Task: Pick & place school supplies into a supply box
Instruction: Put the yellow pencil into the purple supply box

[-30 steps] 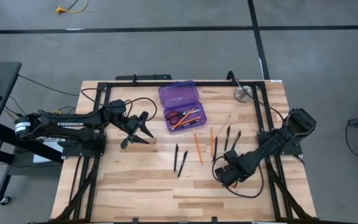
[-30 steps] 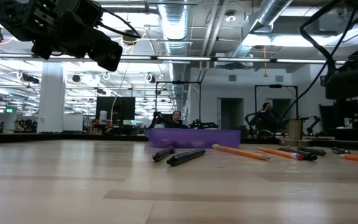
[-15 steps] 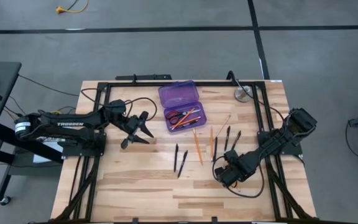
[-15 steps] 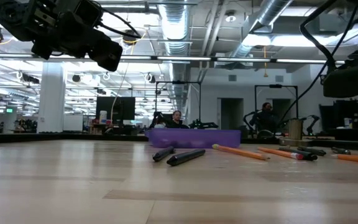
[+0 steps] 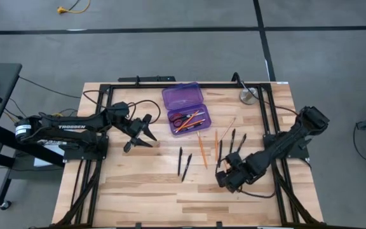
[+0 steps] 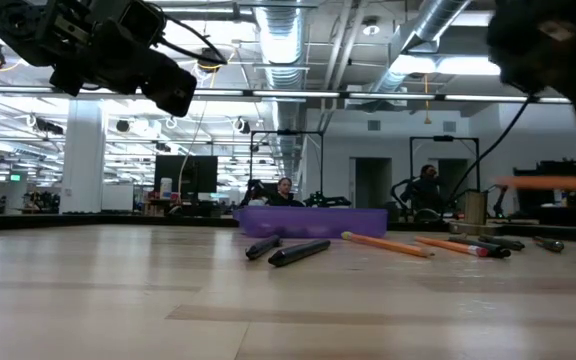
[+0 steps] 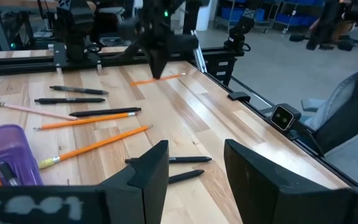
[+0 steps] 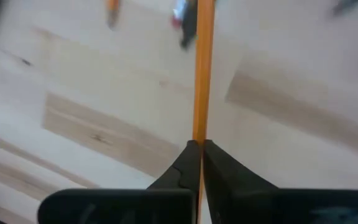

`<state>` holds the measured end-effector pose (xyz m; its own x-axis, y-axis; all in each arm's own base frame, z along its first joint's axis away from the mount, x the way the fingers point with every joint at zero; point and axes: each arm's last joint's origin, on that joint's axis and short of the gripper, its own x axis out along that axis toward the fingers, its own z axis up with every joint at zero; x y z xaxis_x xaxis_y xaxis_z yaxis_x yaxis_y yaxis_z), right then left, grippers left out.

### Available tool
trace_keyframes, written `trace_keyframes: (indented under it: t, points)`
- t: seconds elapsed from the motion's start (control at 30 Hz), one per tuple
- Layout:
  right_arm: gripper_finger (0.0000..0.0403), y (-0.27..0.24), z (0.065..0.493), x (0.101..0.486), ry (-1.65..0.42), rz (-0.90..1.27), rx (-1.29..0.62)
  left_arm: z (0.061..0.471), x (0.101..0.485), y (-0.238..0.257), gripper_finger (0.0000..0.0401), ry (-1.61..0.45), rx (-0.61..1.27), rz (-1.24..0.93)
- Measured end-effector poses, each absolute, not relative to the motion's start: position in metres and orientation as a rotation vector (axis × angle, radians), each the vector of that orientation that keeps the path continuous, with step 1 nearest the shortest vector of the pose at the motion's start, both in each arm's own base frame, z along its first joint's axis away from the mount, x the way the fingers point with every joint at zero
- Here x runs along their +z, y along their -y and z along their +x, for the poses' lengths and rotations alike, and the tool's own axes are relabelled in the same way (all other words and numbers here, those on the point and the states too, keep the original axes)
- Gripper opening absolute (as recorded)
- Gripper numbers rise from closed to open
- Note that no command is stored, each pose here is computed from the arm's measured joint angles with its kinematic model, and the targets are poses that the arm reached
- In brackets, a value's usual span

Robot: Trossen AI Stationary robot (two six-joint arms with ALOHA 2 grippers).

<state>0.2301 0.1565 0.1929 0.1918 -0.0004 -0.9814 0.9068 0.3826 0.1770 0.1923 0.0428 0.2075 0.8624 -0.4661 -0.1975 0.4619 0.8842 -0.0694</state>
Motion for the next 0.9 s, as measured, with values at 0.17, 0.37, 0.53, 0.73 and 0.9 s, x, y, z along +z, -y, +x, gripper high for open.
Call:
trace_keyframes:
  t: [0.17,0.37,0.53,0.73,0.9]
  points:
    - [0.0001,-0.126,0.245,0.221,-1.195,0.850,-0.790,0.192,0.208,-0.043,0.0144,-0.212,-0.486,-0.020]
    - [0.0001,-0.063,0.277,0.249,-1.194,0.633,-0.702,0.192,0.208,-0.043,0.0144,-0.214,-0.484,-0.027]
    - [0.0001,-0.008,0.292,0.267,-1.181,0.540,-0.648,0.193,0.209,-0.043,0.0144,-0.204,-0.465,-0.040]
    - [0.0000,0.015,0.293,0.272,-1.219,0.534,-0.560,0.193,0.210,-0.044,0.0144,-0.204,-0.456,-0.048]
    - [0.0000,0.006,0.294,0.270,-1.245,0.518,-0.485,0.193,0.210,-0.044,0.0144,-0.204,-0.454,-0.049]
